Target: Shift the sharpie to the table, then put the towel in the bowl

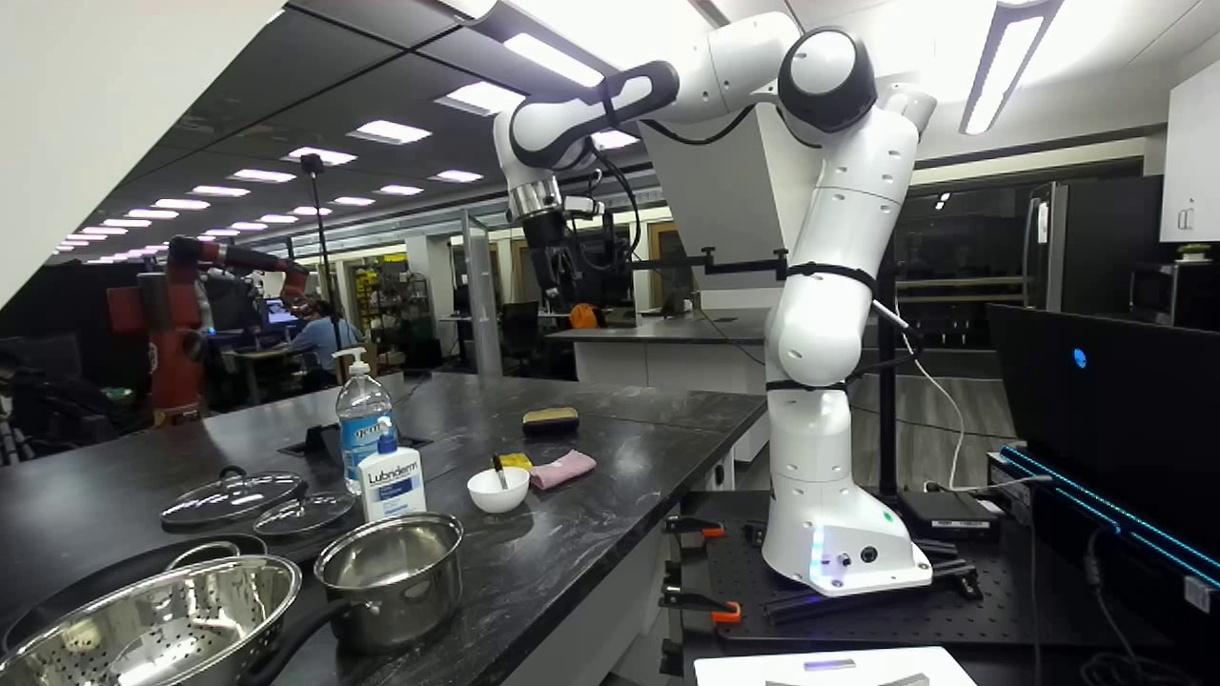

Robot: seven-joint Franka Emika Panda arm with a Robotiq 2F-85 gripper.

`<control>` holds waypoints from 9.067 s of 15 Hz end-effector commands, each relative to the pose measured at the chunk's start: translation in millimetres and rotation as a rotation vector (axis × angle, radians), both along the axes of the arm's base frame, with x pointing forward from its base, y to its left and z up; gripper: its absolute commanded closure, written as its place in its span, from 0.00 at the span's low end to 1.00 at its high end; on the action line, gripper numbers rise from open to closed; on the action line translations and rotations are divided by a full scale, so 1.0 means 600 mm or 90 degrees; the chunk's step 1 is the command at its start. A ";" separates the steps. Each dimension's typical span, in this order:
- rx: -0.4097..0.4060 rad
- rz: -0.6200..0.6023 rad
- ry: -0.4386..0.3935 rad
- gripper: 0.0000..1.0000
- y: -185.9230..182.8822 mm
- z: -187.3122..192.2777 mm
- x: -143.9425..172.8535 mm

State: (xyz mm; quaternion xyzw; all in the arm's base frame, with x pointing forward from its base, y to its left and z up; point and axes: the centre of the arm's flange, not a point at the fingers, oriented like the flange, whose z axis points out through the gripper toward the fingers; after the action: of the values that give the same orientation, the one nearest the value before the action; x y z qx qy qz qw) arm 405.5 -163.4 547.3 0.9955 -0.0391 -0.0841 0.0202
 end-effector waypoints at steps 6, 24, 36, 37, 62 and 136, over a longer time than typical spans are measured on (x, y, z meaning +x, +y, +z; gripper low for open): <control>-0.017 -0.030 -0.026 0.00 -0.006 0.000 0.034; -0.042 -0.097 -0.041 0.00 -0.122 -0.020 0.335; -0.071 -0.185 -0.037 0.00 -0.125 -0.093 0.351; -0.073 -0.195 -0.036 0.00 -0.124 -0.101 0.346; -0.198 -0.236 -0.113 0.00 -0.069 -0.347 0.220; -0.229 0.033 -0.032 0.96 -0.026 -0.508 0.262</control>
State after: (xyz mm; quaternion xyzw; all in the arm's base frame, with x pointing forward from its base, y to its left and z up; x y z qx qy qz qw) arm 562.2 -174.2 232.2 0.9780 -0.0345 -0.0419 0.2012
